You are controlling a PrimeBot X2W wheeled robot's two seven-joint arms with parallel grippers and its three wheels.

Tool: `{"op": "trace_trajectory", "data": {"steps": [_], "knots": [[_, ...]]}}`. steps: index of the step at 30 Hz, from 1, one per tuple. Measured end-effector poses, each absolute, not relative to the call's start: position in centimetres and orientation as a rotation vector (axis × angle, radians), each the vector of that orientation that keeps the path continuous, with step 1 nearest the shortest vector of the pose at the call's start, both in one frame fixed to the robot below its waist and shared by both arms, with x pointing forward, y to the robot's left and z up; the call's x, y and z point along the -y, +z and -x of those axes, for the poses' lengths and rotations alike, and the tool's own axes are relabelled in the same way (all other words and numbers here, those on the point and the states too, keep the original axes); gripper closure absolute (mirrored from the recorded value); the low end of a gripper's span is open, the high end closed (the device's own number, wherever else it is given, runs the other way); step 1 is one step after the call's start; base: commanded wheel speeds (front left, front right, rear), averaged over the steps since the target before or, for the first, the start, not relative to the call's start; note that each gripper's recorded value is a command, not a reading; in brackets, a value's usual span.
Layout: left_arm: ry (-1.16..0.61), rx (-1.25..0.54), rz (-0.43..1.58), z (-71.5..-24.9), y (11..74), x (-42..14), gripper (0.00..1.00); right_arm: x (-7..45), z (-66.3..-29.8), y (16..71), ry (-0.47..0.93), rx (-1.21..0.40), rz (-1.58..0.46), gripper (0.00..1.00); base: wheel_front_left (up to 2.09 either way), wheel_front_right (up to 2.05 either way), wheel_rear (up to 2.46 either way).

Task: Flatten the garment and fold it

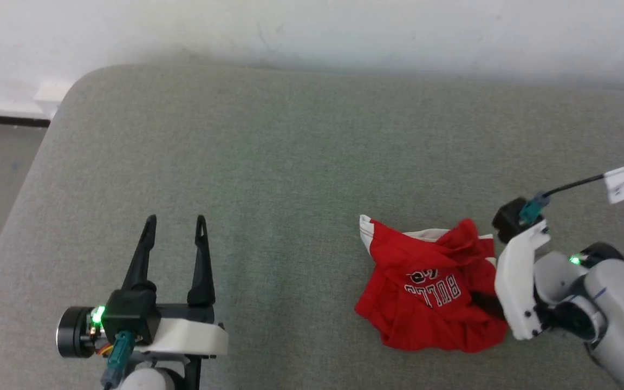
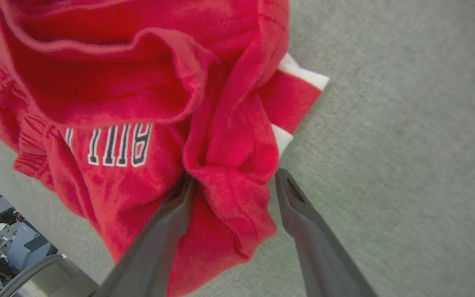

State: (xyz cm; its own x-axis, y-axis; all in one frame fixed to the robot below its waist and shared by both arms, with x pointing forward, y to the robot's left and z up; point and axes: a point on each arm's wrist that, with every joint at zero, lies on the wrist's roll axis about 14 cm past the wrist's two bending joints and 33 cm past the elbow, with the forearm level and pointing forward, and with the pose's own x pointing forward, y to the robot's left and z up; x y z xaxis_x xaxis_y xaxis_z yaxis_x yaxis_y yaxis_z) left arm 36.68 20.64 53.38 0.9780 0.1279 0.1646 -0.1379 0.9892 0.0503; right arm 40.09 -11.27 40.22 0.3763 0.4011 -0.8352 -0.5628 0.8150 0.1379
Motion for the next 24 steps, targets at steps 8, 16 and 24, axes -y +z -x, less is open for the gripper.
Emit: {"op": "trace_trajectory", "data": {"steps": [8, 16, 24], "knots": [[0.162, 0.137, -0.069, -36.9, 52.6, -21.4, 0.00, 9.6, -39.3, 36.9, 0.682, -1.065, 0.192, 0.94, 0.00, 0.00, 0.00], [0.145, 0.144, -0.063, -37.4, 52.7, -20.8, 0.00, 9.1, -40.2, 39.3, 0.702, -0.863, 0.156, 1.00, 0.00, 0.00, 0.00], [0.060, 0.178, -0.057, -39.4, 53.5, -18.4, 0.00, 13.4, -41.5, 45.7, 0.656, -0.651, 0.266, 1.00, 0.00, 0.00, 0.00]]}}
